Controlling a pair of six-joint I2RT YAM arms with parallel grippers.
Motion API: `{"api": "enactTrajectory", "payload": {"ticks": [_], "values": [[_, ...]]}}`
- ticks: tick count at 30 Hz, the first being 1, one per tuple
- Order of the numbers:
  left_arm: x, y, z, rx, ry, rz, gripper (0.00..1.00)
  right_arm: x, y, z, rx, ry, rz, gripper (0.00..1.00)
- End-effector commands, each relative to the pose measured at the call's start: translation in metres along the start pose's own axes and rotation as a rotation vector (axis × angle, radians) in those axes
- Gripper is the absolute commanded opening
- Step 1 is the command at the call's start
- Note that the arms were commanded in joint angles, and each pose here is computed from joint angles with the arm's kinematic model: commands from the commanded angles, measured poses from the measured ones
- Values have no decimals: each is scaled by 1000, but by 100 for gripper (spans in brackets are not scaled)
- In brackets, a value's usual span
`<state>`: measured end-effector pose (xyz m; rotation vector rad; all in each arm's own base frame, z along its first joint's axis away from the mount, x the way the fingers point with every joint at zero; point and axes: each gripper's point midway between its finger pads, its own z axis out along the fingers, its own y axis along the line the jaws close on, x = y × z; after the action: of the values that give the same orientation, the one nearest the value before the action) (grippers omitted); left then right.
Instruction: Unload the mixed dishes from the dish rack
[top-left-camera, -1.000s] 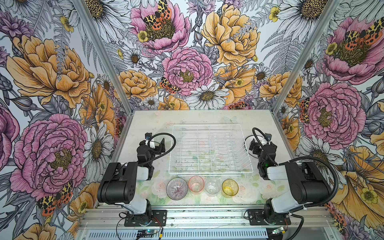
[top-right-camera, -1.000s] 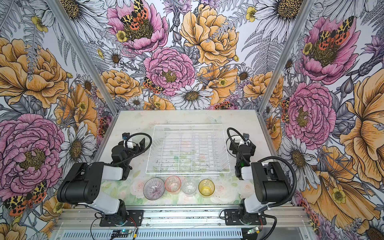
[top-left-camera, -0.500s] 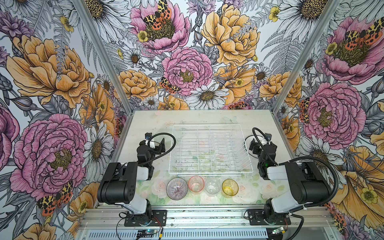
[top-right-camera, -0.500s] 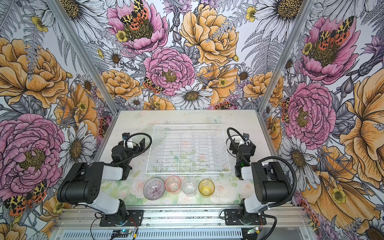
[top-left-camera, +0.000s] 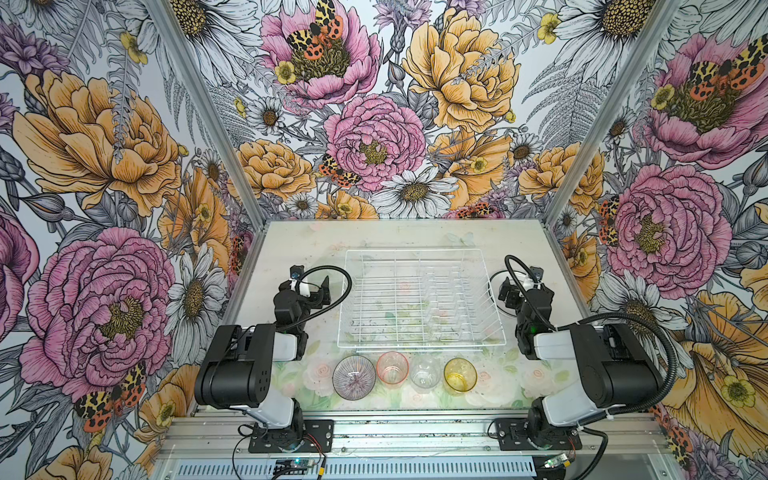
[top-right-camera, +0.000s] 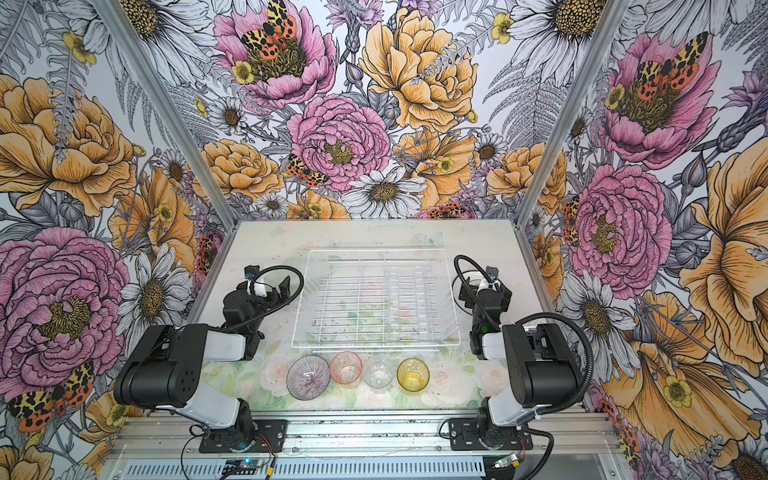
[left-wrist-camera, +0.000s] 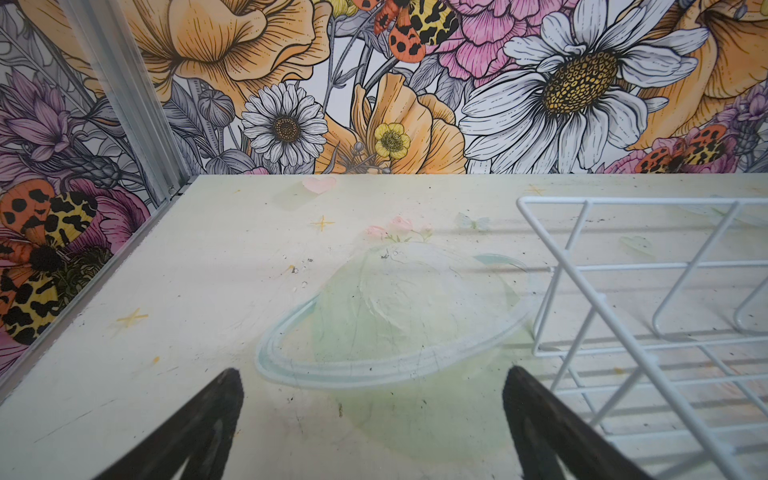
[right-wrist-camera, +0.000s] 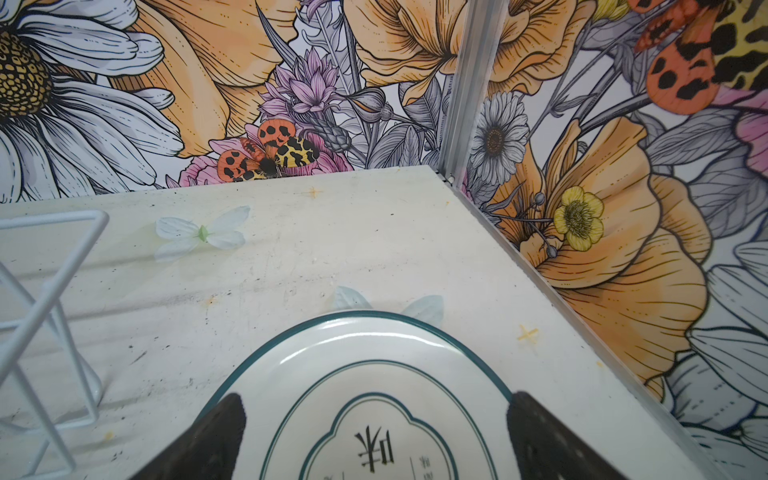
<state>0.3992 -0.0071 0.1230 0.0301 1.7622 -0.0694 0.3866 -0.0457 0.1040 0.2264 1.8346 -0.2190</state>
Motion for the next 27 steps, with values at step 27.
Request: {"api": "enactTrajectory", "payload": {"ticks": [27], "values": [[-8, -1, 2, 23, -18, 9, 99, -13, 0, 3, 11, -40, 10, 99]]}}
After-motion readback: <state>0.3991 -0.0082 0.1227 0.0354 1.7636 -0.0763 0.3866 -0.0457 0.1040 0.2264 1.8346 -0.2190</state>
